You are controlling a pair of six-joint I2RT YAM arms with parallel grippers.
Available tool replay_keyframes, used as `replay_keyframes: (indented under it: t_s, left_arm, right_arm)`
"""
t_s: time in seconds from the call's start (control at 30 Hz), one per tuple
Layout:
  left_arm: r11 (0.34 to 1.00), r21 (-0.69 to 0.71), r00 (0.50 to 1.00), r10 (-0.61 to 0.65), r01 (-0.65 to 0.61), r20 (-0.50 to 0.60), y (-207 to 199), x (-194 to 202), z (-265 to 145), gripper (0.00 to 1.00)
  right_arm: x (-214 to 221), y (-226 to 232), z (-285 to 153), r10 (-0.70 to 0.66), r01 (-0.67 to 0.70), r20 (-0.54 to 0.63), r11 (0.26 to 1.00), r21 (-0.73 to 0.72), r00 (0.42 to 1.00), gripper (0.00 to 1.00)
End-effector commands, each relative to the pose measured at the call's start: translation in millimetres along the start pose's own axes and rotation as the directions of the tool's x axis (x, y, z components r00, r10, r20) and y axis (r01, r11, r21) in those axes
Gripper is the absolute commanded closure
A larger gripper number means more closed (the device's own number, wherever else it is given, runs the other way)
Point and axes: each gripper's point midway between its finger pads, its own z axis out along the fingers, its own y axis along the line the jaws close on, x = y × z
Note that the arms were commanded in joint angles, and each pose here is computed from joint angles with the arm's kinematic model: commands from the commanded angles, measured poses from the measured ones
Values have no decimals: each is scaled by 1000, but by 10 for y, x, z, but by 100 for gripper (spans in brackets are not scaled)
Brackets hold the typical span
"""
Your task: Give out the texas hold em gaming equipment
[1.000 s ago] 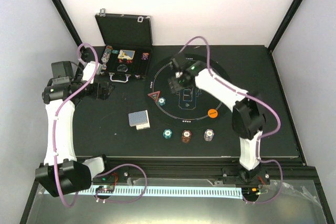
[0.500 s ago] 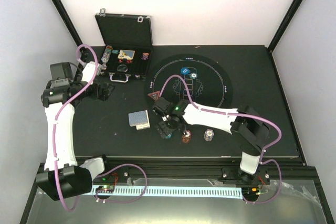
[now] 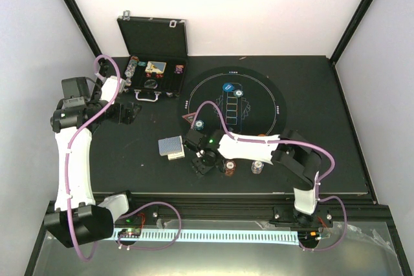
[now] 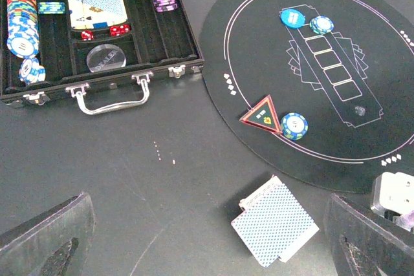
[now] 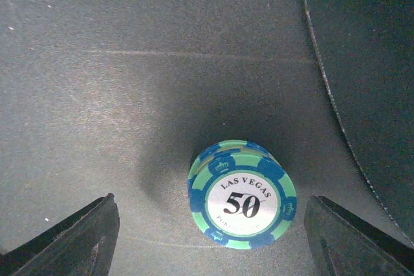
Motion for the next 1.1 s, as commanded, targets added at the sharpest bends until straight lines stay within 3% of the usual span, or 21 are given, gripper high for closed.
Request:
replay_keyframes:
  t_s: [0.0, 0.47, 1.07]
  left_arm:
    - [1000, 2, 1000, -1, 1, 28, -45, -59, -89, 1]
    - [1000, -6, 1000, -3, 3, 23, -23, -47, -76, 1]
    - [1000, 0, 1000, -6, 6, 16, -31, -21, -64, 1]
  right_arm:
    - [-4, -23, 51, 1, -1, 3, 1000, 23, 1000, 20]
    - [-17, -86, 117, -2, 2, 0, 998, 64, 1000, 33]
    - [-74, -93, 83, -4, 3, 14, 997, 77, 1000, 57]
